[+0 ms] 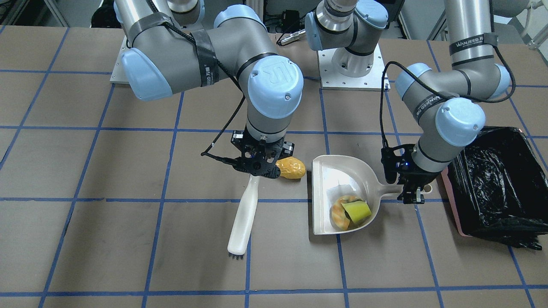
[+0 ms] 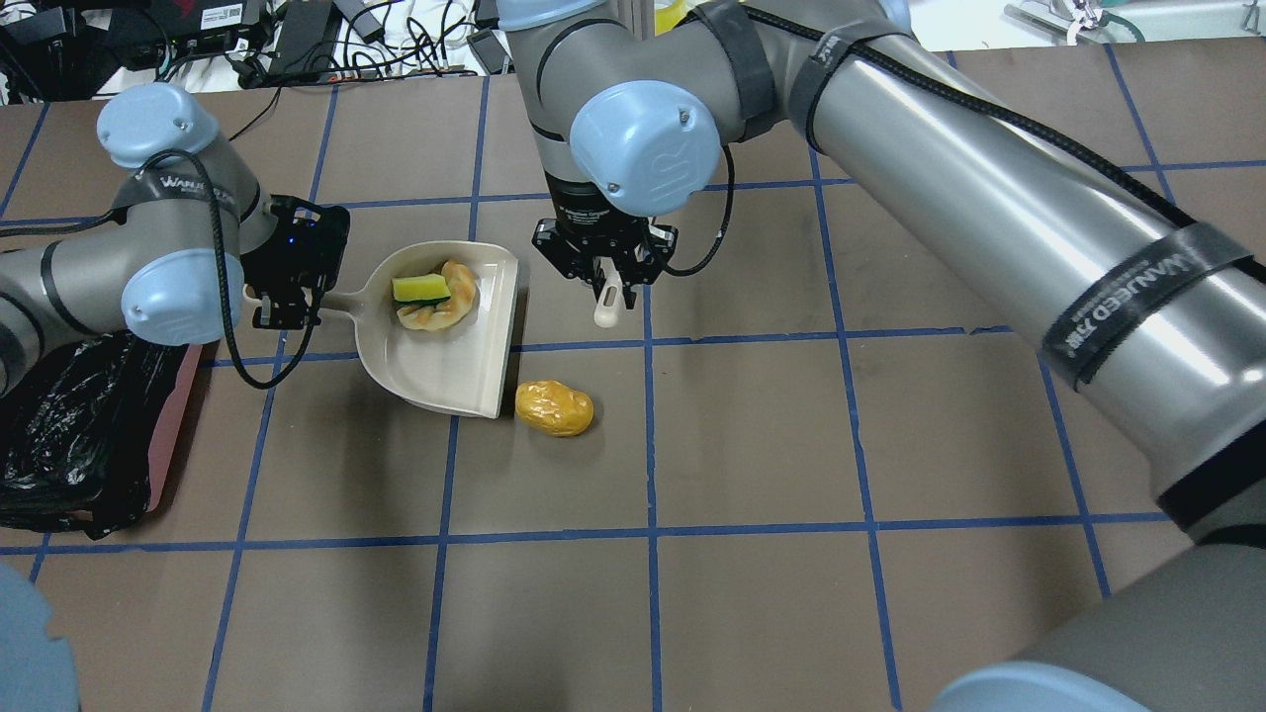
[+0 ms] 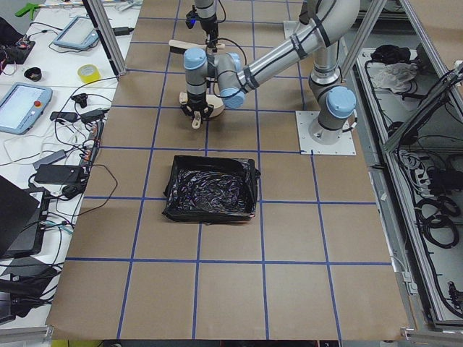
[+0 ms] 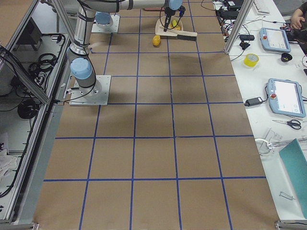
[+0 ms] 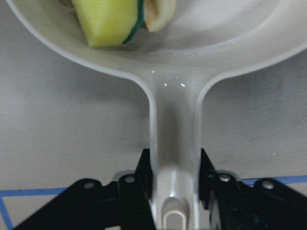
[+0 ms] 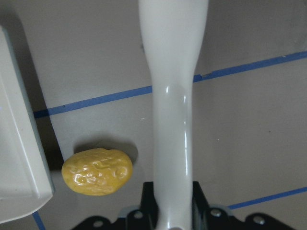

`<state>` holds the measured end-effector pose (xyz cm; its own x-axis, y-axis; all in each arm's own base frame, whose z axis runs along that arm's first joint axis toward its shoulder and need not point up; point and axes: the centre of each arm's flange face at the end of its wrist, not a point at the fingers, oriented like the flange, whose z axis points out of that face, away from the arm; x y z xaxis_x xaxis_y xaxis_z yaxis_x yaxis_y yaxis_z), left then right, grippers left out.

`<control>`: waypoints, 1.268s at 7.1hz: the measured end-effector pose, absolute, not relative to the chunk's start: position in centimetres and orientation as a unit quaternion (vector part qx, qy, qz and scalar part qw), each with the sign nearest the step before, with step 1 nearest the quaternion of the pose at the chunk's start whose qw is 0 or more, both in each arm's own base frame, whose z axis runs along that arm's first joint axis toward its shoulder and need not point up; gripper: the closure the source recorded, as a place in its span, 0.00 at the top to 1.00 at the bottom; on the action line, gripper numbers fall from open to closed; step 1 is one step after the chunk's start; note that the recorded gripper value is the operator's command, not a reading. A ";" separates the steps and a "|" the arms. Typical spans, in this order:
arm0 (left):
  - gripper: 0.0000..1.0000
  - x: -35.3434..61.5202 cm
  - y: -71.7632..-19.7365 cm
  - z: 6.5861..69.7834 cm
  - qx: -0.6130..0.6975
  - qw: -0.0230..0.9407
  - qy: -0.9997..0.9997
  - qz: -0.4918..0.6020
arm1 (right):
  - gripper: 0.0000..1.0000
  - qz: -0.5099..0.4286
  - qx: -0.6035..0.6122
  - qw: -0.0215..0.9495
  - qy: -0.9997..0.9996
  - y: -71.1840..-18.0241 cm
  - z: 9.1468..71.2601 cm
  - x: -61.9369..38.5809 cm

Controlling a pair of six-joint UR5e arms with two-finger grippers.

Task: Sweep and dump trash into bin
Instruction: 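Sweep the sponge and peel into the dustpan with the right gripper's brush, then sweep the yellow potato into the dustpan with the brush in the right gripper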

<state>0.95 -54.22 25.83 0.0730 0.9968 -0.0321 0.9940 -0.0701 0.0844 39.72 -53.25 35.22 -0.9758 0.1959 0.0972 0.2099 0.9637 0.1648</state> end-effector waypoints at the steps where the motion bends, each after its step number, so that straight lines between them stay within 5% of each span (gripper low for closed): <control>1: 0.05 1.5 -50.9 26.1 0.730 0.041 0.682 0.019 | 0.00 -0.097 -0.103 0.043 -0.989 -51.1 34.8 38.6; 4: 0.05 0.1 -44.2 25.1 0.720 0.048 0.692 0.022 | 0.00 -0.104 -0.098 0.015 -0.990 -43.0 30.8 38.9; 9: 0.05 -0.8 -43.8 23.0 0.714 0.049 0.698 0.028 | 0.00 -0.076 -0.097 -0.006 -0.992 -37.4 23.8 41.9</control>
<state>-0.81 -43.84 23.04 0.0249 0.9993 -0.0284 0.9939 -0.0217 0.1082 41.92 -37.39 23.78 -0.9810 0.1941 0.0036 0.1924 0.9696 0.1515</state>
